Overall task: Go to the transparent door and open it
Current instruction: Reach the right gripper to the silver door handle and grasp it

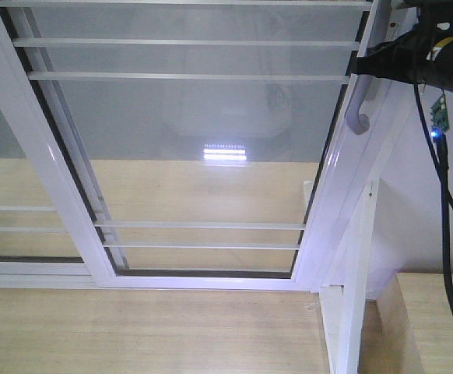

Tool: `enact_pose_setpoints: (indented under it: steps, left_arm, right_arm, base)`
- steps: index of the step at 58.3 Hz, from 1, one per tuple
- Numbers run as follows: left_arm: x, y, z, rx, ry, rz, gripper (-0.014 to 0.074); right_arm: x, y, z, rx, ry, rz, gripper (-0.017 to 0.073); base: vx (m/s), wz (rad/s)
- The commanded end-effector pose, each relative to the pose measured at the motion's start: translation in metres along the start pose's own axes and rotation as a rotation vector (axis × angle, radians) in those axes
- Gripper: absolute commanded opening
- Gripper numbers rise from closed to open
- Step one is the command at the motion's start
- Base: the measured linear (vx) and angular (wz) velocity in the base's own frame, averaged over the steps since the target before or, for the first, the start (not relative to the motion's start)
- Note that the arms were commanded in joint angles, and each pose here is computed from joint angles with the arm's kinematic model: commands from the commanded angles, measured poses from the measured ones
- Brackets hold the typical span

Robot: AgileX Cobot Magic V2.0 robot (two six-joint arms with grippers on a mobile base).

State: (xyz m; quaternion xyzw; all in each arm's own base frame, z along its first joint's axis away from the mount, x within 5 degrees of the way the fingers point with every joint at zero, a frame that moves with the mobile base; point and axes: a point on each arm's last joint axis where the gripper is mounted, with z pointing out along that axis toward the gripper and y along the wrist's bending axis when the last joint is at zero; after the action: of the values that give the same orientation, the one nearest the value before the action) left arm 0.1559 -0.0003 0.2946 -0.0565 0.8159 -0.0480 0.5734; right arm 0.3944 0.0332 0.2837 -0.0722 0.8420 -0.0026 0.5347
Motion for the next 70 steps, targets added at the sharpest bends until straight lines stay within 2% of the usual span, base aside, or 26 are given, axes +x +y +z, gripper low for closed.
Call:
enact_pose_setpoints:
  steps: [1,16,36,59,70]
  left_arm:
    - [-0.015,-0.002,-0.003,0.011,-0.099,-0.008,0.0419]
    - [-0.015,-0.002,-0.003,0.011,-0.094,-0.008,0.0419]
    - [-0.015,-0.002,-0.003,0.011,-0.094,-0.008,0.0419]
    - [-0.015,-0.002,-0.003,0.011,-0.094,-0.008,0.0419]
    - [-0.015,-0.002,-0.003,0.011,-0.094,-0.008,0.0419]
  right_arm:
    - [-0.034,-0.003,-0.003,0.008,-0.168,0.027,0.0372]
    - [-0.030,-0.003,0.026,0.005,-0.146,0.038,0.0367]
    - [-0.028,0.000,0.030,-0.002,-0.153,0.033,0.0289]
    - [-0.033,0.050,0.027,-0.110,-0.183,-0.005,0.0289]
    - [-0.036,0.058,0.025,-0.129,-0.214,-0.006,0.0289]
  base:
    - [0.00,0.00]
    - [0.00,0.00]
    - [0.00,0.00]
    - [0.00,0.00]
    - [0.00,0.00]
